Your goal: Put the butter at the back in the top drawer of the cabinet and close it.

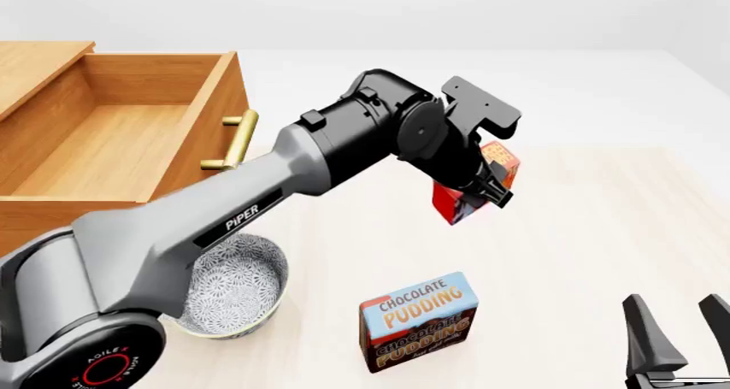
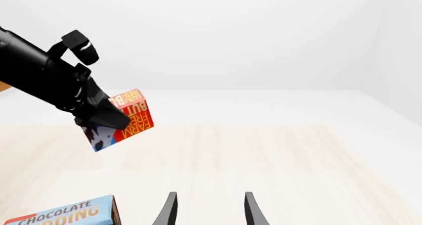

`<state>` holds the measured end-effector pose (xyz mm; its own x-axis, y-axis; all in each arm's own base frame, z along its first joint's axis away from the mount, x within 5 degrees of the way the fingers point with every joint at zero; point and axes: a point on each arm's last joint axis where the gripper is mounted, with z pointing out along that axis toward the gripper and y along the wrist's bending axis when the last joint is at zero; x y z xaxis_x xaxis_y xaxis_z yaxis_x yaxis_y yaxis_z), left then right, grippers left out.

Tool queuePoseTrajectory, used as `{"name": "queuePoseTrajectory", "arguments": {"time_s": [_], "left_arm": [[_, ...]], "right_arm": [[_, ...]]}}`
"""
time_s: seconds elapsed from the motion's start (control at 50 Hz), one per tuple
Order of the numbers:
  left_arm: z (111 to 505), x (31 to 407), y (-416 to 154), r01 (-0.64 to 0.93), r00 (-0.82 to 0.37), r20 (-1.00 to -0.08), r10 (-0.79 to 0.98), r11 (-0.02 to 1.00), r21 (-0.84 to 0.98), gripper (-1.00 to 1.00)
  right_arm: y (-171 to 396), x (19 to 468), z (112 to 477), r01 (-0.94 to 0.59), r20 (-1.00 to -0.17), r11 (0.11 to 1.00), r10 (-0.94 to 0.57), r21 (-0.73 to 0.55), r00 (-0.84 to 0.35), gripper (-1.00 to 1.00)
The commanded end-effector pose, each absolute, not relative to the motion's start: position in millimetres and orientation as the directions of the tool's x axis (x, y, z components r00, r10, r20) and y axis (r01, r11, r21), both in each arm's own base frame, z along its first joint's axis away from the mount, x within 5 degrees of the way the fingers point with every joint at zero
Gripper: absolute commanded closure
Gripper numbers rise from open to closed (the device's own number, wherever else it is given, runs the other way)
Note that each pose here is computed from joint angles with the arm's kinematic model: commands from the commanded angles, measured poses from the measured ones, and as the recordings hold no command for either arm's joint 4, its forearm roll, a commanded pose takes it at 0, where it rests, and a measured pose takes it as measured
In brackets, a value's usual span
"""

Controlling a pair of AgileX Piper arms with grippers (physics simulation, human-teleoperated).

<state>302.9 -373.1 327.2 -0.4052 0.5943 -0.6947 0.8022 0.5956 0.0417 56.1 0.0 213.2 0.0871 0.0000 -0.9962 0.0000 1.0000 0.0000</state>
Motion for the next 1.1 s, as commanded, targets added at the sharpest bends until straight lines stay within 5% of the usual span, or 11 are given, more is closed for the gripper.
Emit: {"name": "queuePoseTrajectory", "arguments": {"time_s": [0.02, 1.1], "left_arm": [[347, 303, -356, 0.799, -0.376, -0.721, 0.582, 0.598, 0.066, 1.0], [402, 301, -285, 0.765, -0.316, -0.759, 0.569, 0.627, 0.151, 1.0]], "right_arm": [[0, 56, 213, 0.0, -0.996, 1.0, 0.0, 0.0, 0.087, -1.0], [0, 56, 213, 0.0, -0.996, 1.0, 0.0, 0.0, 0.087, -1.0]]}}
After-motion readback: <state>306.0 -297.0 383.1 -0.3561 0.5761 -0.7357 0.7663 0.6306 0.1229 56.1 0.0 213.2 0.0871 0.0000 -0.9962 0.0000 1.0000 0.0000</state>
